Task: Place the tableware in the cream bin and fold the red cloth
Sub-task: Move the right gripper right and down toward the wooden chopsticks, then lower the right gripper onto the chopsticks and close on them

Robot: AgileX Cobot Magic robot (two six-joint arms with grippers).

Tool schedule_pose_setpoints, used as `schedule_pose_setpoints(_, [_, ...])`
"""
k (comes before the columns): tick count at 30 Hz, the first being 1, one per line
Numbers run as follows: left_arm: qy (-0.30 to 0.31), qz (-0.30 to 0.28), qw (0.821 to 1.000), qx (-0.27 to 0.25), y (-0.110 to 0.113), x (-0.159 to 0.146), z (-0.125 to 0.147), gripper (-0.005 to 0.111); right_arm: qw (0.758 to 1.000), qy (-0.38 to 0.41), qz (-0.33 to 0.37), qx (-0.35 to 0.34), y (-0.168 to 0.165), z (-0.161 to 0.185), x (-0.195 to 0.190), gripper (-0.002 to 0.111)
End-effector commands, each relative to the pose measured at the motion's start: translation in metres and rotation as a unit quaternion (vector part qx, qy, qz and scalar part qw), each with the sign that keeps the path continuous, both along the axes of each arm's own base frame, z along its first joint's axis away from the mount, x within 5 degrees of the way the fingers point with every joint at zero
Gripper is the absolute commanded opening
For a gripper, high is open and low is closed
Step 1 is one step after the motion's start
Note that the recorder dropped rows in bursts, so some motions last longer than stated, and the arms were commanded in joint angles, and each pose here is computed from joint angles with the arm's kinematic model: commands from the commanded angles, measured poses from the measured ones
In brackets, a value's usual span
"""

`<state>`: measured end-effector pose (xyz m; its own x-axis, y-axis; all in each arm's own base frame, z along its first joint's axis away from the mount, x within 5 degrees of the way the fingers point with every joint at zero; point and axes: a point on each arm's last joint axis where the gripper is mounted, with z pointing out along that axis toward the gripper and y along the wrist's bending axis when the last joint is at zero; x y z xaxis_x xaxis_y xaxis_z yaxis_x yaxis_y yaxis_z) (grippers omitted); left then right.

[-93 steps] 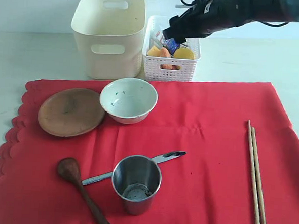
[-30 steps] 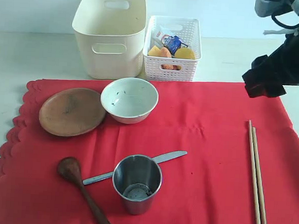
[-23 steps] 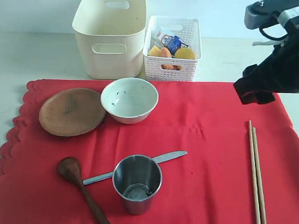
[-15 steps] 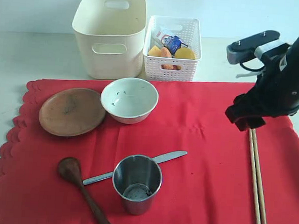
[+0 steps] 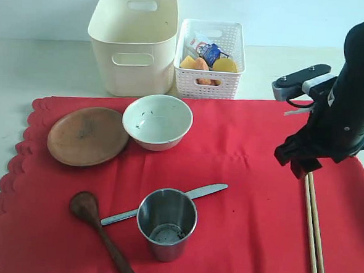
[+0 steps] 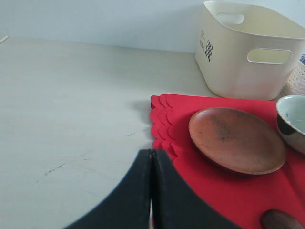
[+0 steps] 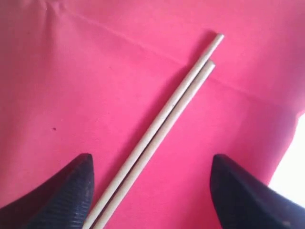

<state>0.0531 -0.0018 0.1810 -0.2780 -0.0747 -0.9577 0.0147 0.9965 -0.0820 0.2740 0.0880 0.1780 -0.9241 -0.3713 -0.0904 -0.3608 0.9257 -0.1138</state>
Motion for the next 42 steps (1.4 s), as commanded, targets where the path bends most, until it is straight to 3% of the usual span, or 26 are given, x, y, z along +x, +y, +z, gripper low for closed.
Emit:
schedule_pose_setpoints(1, [-0.006, 0.002, 1.000, 0.000, 0.000, 0.000, 0.000, 0.000, 0.999, -0.001, -0.043, 0.001, -0.014, -0.007, 0.006, 0.065])
schedule_pose_setpoints(9, [-0.006, 0.002, 1.000, 0.000, 0.000, 0.000, 0.000, 0.000, 0.996, 0.021, -0.083, 0.013, -0.024, -0.025, 0.013, 0.065])
schedule_pose_setpoints(26, [-0.006, 0.002, 1.000, 0.000, 0.000, 0.000, 0.000, 0.000, 0.993, 0.066, -0.092, 0.028, -0.018, -0.048, 0.014, 0.065])
schedule_pose_setpoints(42, [-0.006, 0.002, 1.000, 0.000, 0.000, 0.000, 0.000, 0.000, 0.989, 0.069, -0.120, 0.055, -0.021, -0.061, -0.016, 0.064])
